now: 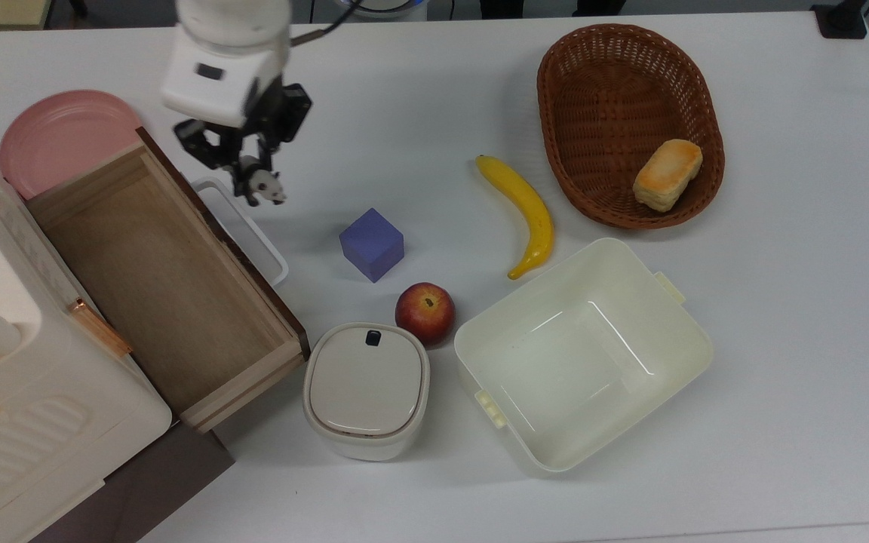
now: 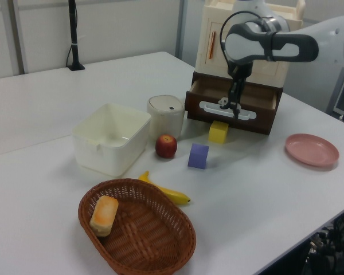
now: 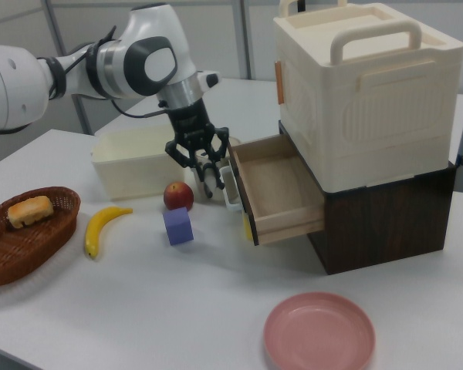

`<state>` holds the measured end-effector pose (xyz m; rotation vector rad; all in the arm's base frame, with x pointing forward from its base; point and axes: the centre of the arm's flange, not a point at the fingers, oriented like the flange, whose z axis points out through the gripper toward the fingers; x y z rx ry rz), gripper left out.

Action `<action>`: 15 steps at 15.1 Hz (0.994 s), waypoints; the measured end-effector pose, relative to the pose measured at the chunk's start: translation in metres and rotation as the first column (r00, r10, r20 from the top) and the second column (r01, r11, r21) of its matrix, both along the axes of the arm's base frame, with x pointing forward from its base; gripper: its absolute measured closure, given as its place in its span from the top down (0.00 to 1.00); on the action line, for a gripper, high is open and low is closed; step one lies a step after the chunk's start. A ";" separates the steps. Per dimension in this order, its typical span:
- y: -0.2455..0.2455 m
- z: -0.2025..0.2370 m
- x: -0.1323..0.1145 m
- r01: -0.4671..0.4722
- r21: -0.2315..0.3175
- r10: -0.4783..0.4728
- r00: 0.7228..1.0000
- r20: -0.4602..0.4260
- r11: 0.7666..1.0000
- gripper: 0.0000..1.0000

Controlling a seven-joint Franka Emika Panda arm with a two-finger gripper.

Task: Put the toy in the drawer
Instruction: 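Lift the panda toy and carry it over the open drawer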

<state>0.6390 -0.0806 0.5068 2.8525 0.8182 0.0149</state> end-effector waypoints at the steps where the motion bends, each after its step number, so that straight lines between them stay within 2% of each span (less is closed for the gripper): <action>1: -0.010 0.003 0.000 0.022 0.008 -0.022 1.000 0.008 1.000 0.32; 4: -0.035 0.015 -0.001 0.074 0.024 -0.075 0.997 0.033 0.997 0.32; 10: -0.048 0.042 0.002 0.108 0.060 -0.113 0.989 0.091 0.992 0.32; 15: -0.101 0.051 -0.005 0.204 0.098 -0.217 0.964 0.153 0.974 0.32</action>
